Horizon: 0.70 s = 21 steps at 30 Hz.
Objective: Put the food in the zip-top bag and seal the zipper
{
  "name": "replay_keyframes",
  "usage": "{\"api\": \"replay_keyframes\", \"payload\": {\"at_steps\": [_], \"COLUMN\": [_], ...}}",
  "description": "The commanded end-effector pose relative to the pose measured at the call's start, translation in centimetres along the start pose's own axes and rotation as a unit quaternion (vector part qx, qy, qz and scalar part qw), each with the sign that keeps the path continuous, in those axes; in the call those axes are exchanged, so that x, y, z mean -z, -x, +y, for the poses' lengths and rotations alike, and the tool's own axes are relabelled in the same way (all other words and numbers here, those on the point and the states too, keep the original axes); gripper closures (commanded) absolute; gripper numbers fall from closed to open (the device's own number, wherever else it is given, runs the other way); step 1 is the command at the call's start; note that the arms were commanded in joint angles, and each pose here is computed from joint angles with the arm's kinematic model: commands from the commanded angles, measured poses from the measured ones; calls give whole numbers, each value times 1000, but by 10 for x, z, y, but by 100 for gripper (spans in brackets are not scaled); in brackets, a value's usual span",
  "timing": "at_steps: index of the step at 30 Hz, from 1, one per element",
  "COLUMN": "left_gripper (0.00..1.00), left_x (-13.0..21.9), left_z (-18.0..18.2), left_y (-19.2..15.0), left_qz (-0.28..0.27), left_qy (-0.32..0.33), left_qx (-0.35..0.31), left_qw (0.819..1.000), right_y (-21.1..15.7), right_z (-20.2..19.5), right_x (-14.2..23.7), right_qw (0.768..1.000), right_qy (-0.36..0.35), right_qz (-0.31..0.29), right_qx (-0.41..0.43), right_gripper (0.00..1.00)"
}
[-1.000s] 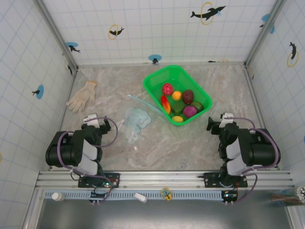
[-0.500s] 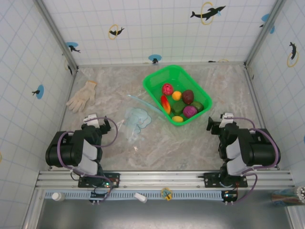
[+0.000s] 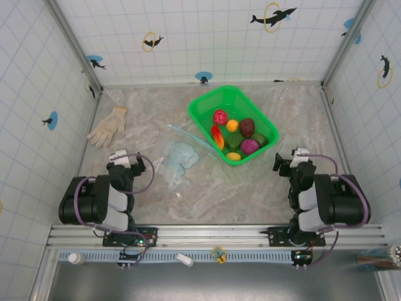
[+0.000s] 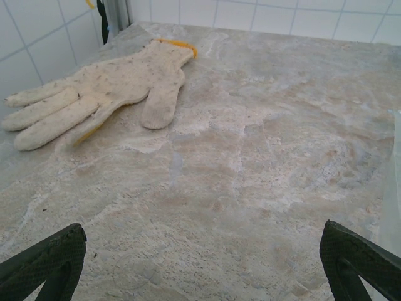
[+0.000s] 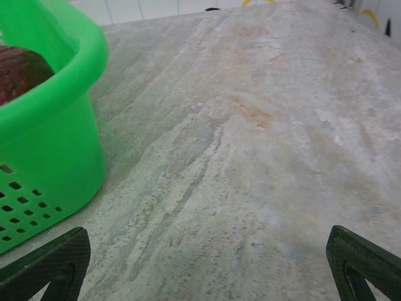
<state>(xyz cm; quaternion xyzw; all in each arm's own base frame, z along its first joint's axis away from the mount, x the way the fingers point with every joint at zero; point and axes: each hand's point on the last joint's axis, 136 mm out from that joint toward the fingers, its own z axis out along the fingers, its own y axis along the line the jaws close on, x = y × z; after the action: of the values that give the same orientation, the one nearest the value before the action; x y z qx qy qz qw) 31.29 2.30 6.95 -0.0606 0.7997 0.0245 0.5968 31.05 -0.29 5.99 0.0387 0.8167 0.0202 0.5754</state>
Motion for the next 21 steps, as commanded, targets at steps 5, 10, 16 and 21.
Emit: {"api": "replay_keyframes", "payload": {"at_steps": [5,10,16,21], "left_gripper": [2,2,2,2], "left_x": [10,20,64,89], "left_z": [21,6,-93,-132], "left_y": [17,75,151,174], "left_qz": [-14,-88,-179,-70], "left_qy": [61,37,-102,-159], "left_qx": [12,-24,-100,-18], "left_qw": [998,995,973,985], "right_y": [20,60,135,179], "right_z": [-23,-9,103,142], "right_x": [10,23,66,117], "right_qw": [998,997,982,990], "right_qy": [-70,-62,77,56], "right_qz": [5,-34,-102,-54], "right_qx": [8,31,138,114], "right_gripper": [0,0,0,0]}}
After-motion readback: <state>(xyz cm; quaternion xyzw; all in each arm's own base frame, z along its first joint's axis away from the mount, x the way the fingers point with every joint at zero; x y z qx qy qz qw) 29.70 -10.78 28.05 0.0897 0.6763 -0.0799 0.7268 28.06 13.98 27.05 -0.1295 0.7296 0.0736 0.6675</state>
